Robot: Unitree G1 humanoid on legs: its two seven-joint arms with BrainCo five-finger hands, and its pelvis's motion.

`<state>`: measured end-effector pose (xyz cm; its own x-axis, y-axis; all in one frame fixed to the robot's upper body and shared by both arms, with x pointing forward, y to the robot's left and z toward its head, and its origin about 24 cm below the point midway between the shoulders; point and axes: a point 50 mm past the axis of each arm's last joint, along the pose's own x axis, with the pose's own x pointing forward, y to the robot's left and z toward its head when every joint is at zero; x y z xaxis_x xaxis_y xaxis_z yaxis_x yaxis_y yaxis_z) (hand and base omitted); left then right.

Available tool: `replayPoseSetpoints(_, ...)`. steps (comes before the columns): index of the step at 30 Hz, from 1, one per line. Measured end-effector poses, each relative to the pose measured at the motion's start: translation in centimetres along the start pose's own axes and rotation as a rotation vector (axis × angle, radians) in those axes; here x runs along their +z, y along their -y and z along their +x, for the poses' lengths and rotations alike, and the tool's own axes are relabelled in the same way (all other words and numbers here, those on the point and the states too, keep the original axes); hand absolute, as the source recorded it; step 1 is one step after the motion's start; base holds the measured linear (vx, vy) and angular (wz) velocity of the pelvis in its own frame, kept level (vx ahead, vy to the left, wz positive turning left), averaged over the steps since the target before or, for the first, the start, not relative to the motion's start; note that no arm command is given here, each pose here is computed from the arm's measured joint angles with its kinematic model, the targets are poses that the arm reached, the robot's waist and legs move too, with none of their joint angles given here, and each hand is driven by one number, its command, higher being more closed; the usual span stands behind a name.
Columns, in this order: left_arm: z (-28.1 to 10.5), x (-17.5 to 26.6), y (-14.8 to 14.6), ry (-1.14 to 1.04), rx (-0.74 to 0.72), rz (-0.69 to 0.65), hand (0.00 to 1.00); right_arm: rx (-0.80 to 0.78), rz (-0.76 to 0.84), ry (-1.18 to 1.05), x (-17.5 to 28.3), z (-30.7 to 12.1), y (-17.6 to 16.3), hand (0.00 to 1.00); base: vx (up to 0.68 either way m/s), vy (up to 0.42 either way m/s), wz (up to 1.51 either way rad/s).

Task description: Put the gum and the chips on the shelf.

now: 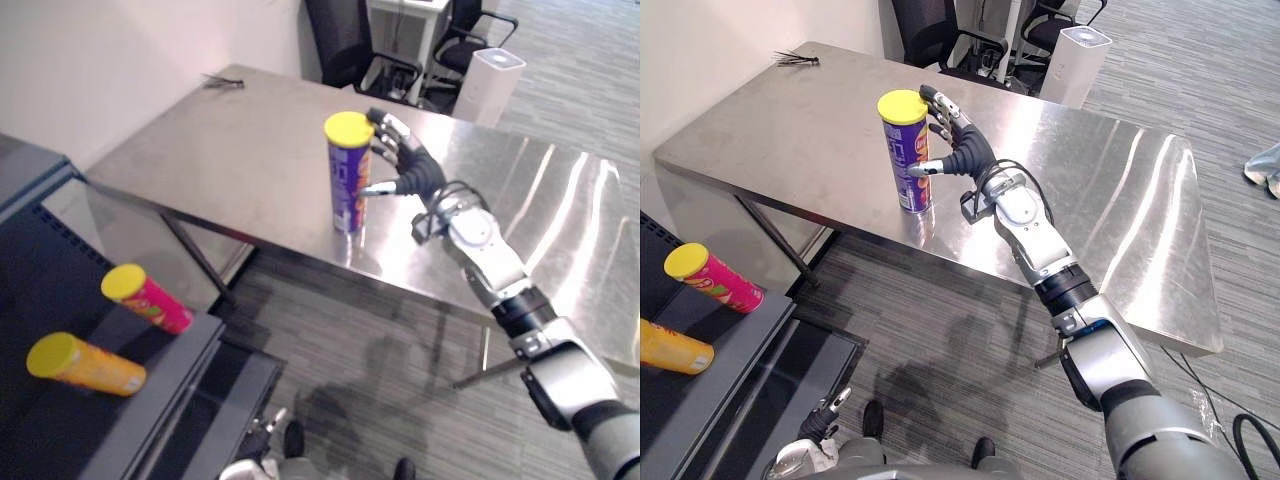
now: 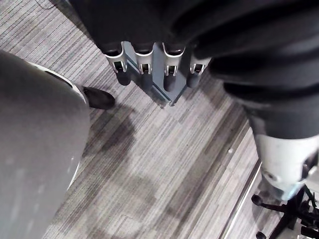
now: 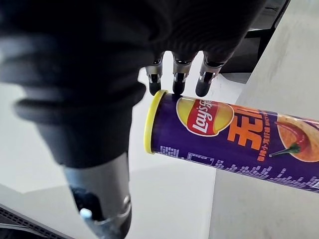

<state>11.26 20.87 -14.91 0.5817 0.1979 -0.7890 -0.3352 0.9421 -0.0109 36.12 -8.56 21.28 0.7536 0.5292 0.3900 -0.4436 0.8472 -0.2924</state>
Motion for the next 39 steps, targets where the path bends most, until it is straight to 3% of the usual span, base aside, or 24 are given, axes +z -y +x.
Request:
replayPoseSetpoints(34, 0.1, 0.5, 0.3, 0.022, -0.006, -0.030, 0.00, -0.192, 0.057, -0.016, -1.5, -0.4, 1.8, 0.00, 0.00, 0.000, 0.01)
replayPoseSetpoints(39, 0.1, 0.6, 0.2, 0.025, -0.004, -0.031, 0.00, -0.202, 0.069, -0.115, -3.1, -0.7, 1.9, 0.00, 0.00, 0.000, 0.00)
